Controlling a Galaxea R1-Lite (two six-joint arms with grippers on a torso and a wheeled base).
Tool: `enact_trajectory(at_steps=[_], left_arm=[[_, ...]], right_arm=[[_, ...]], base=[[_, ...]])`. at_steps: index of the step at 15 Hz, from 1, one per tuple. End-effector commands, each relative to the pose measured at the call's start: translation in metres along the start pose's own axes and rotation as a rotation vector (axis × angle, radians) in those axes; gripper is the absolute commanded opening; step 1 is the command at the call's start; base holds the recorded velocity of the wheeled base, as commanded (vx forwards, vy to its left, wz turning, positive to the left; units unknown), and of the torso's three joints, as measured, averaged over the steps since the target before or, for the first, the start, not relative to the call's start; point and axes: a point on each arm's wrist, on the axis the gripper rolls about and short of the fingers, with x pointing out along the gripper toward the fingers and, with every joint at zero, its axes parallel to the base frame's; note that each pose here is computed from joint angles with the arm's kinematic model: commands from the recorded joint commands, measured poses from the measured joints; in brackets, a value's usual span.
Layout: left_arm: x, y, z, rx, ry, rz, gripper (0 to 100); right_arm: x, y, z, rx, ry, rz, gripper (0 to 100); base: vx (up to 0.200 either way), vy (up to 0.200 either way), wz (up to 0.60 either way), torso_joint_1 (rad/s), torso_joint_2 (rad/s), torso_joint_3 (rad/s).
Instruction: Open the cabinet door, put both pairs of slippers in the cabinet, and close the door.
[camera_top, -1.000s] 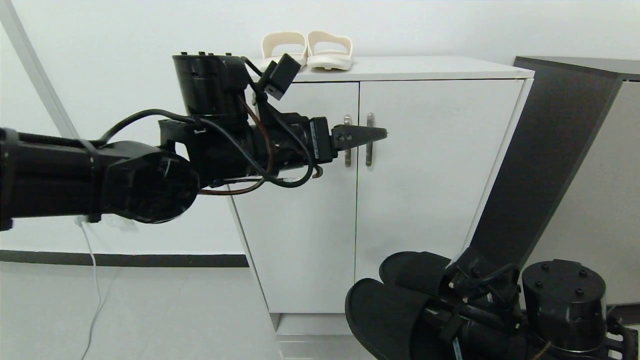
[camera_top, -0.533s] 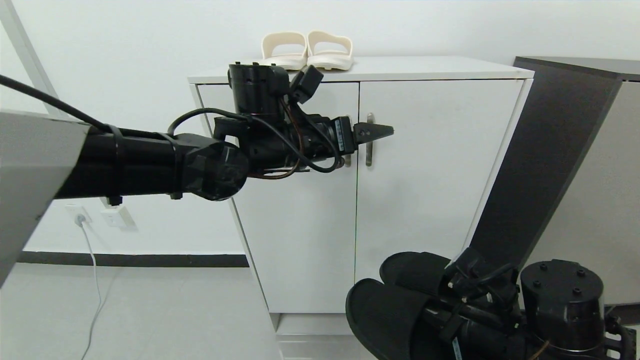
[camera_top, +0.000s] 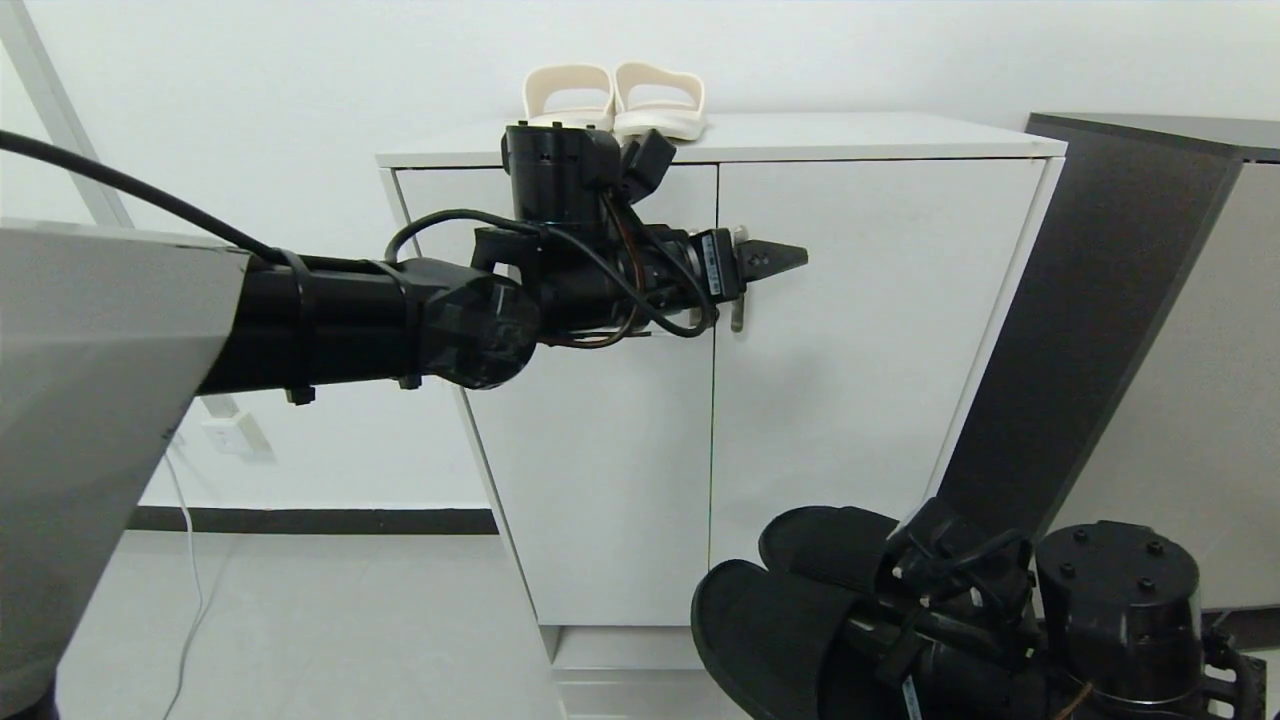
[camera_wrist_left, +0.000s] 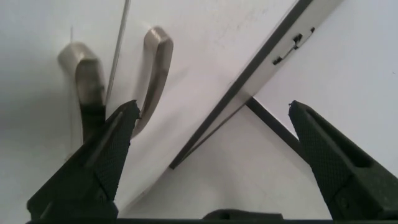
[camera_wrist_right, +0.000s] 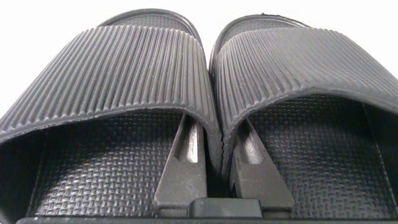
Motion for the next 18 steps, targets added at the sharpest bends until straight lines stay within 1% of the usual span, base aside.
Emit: enact_trajectory(at_steps=[1,3,7,8,9,11,13,14,18], left_arm=[[0.006,0.002,-0.001,0.002,-0.011,0.016,100],[0.013,0.002,-0.005,0.001,-0.01,0.025,100],[0.017,0.002,-0.004,0.004,-0.016,0.017,100],[0.016,0.0,-0.004,-0.004,-0.018,0.013,0],[0.016,0.0,-0.004,-0.011,-0.018,0.013,0],[0.015,-0.002,-0.004,-0.017,-0.014,0.012,0],[0.011,-0.006,-0.008,-0.035,0.005,0.011,0],[0.004,-0.01,-0.009,-0.043,0.014,0.011,0],[-0.011,-0.023,-0.014,-0.047,0.037,-0.003,0]], right_arm=[[0.0,0.0,0.0,-0.002,0.002,0.0,0],[0.0,0.0,0.0,-0.002,0.002,0.0,0],[0.0,0.0,0.0,-0.003,0.002,0.0,0],[0.0,0.001,0.0,-0.004,0.002,0.005,0],[0.0,0.001,0.0,-0.007,0.002,0.008,0],[0.0,0.002,0.0,-0.008,0.002,0.011,0],[-0.001,0.003,-0.002,-0.01,0.009,0.016,0],[-0.001,0.004,-0.004,-0.012,0.015,0.027,0],[-0.007,0.009,-0.008,-0.019,0.025,0.092,0]], base=[[0.0,0.0,0.0,0.0,0.0,0.0],[0.0,0.0,0.0,0.0,0.0,0.0],[0.0,0.0,0.0,0.0,0.0,0.0],[0.0,0.0,0.0,0.0,0.0,0.0],[0.0,0.0,0.0,0.0,0.0,0.0],[0.0,0.0,0.0,0.0,0.0,0.0],[0.0,0.0,0.0,0.0,0.0,0.0],[0.0,0.0,0.0,0.0,0.0,0.0],[0.0,0.0,0.0,0.0,0.0,0.0]])
